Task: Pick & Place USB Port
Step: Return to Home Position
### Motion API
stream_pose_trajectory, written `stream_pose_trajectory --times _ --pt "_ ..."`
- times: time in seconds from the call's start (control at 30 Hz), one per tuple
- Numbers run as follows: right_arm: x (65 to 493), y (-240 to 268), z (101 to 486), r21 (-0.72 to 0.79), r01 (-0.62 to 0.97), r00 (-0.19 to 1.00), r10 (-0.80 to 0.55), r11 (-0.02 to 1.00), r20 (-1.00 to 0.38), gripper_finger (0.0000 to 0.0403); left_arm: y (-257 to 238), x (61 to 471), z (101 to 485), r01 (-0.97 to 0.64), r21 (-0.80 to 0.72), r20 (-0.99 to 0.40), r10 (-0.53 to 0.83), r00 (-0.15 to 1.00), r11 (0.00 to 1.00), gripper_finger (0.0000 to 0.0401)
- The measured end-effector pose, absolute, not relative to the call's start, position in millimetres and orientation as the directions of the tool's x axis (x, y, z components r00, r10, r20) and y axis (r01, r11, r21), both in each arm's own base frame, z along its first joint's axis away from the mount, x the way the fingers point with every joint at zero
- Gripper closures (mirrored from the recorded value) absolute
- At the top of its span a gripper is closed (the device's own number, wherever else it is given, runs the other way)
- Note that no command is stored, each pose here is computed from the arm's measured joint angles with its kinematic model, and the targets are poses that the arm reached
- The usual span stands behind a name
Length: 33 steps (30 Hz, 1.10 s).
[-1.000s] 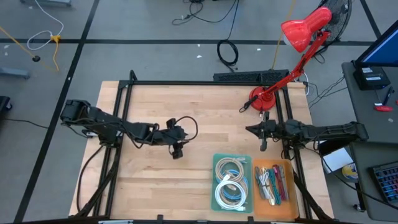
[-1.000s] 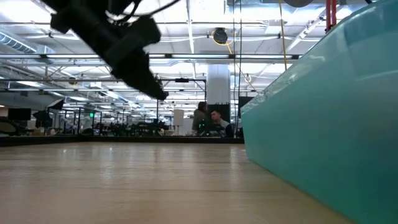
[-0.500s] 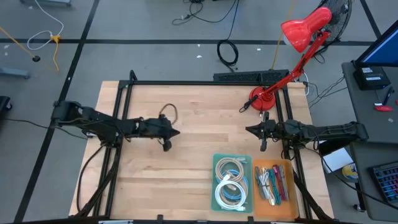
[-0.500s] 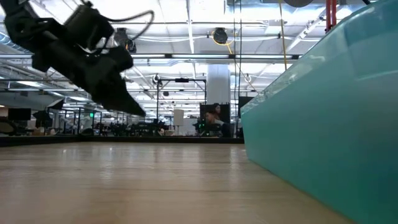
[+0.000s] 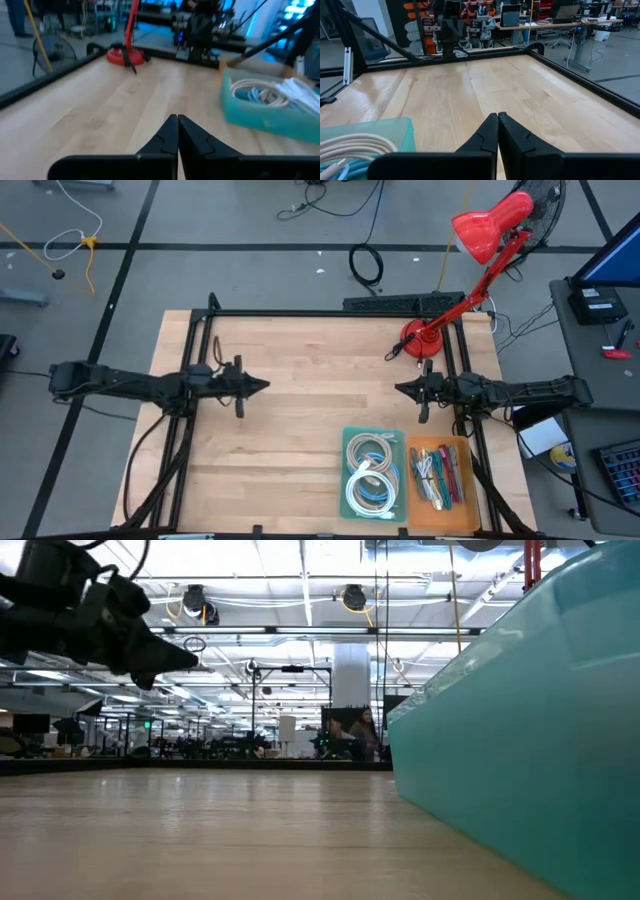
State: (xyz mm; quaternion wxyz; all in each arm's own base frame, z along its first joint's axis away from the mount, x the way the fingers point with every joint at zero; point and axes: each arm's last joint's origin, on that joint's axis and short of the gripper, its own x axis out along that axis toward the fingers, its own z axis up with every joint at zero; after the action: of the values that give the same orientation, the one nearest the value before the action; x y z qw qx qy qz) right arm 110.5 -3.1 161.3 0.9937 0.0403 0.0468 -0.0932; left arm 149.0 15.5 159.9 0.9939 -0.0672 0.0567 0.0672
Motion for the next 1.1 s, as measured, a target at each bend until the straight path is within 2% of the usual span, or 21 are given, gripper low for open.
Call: stream_pose_trajectory --times 0.13,0.33,0.7,1.1 --pt "110.5 -3.1 161.3 0.071 0.189 0.978 -0.181 0.979 -0.101 0.0403 16.1 138.1 157.6 -0.106 -0.1 -0.09 0.097 0.991 0.989 0.0399" --pt "110.5 -3.1 161.3 0.071 0.189 0.978 -0.181 0.979 -0.101 0.0403 16.5 130.2 153.6 -0.065 -0.065 -0.15 0.055 0.987 0.996 0.0399" --pt "110.5 -3.1 161.3 0.071 0.189 0.978 -0.181 0.979 -0.101 0.0403 15.1 117.0 173.9 -0.07 -0.001 0.039 0.07 0.997 0.998 0.04" --pt "110.5 -3.1 161.3 0.071 0.189 0.978 -0.181 0.979 -0.101 0.0403 13.5 102.3 172.1 -0.086 0.01 0.033 0.086 0.996 0.996 0.0399"
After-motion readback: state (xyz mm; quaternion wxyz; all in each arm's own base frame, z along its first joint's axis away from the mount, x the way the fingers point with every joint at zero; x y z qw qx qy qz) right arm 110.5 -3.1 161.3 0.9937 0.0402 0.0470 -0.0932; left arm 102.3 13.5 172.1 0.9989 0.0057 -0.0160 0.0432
